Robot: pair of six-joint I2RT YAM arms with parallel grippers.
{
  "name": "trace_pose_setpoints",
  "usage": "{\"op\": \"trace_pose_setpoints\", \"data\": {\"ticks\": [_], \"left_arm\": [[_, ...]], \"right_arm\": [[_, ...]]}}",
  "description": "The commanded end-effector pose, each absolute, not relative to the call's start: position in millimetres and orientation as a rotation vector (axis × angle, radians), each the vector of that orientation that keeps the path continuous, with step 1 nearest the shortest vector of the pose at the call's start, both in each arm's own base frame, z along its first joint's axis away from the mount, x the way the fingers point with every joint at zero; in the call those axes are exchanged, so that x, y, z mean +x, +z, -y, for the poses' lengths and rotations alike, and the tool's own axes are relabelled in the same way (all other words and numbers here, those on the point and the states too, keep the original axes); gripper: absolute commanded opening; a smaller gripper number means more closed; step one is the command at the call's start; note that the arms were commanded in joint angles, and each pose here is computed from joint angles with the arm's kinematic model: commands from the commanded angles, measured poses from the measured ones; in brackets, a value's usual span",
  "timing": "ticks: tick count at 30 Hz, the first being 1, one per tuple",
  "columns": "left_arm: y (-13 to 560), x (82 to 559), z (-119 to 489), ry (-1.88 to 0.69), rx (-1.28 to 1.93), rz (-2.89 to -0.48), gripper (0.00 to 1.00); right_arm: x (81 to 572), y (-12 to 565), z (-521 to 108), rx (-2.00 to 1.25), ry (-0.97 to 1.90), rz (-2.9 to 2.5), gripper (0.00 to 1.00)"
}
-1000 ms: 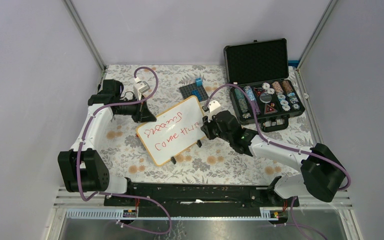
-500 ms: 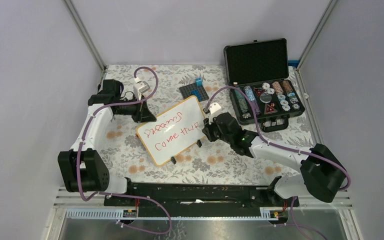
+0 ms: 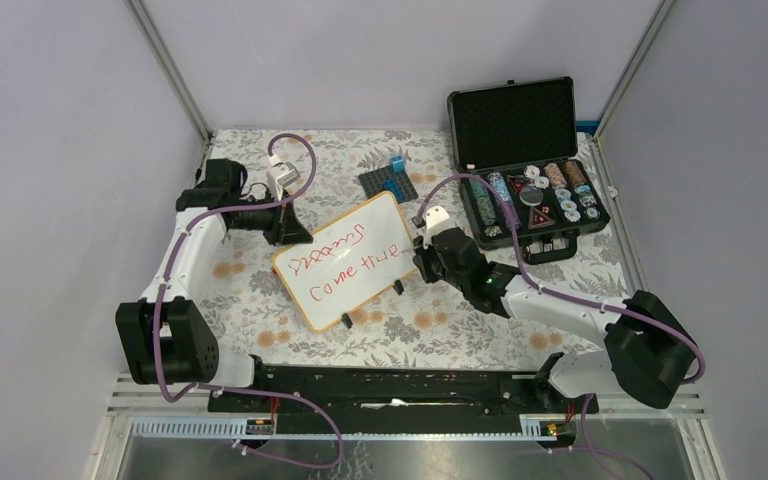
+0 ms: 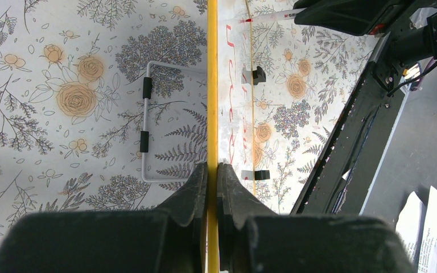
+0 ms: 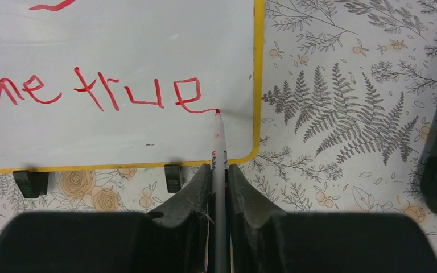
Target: Write a sentence on the whiteboard
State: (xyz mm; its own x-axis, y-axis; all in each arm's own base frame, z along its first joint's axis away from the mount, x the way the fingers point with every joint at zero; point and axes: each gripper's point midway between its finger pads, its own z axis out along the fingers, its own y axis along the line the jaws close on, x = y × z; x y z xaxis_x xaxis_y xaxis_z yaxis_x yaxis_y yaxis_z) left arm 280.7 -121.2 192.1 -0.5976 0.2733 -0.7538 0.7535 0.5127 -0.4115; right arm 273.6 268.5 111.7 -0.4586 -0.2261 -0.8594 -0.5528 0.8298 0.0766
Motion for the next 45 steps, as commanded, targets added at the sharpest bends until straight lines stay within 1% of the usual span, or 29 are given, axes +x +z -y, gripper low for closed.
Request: {"op": "trace_pose_setpoints", "data": {"ticks": [1,10,27,36,40,43,45], "left_arm": [[185,280,123,-0.974,0.877,-2.139,0.00],[184,280,123,-0.978,0.876,-2.141,0.00],[183,280,122,-0.969,0.878,-2.145,0.00],[184,280,122,-0.971,0.872,-2.148,0.01],[186,281,122,-0.968,0.864,-2.150,0.13],[189,283,121,-0.958,0.860,-2.149,0.25],[193,284,121,-0.946,0.858,-2.144,0.32]], "right_arm": [[288,130,-260,-0.482,0.384,-2.010,0.00],[284,145,-258,-0.471,0.413,-1.968,0.00],[292,122,-265,-0.500,0.371,-2.022,0.00],[282,139,-267,-0.517,0.436,-2.001,0.00],[277,154,-267,-0.522,0.475,-1.974,0.00],[272,162,-268,-0.531,0.502,-1.959,0.00],[269,167,-268,-0.542,0.521,-1.950,0.00]]}}
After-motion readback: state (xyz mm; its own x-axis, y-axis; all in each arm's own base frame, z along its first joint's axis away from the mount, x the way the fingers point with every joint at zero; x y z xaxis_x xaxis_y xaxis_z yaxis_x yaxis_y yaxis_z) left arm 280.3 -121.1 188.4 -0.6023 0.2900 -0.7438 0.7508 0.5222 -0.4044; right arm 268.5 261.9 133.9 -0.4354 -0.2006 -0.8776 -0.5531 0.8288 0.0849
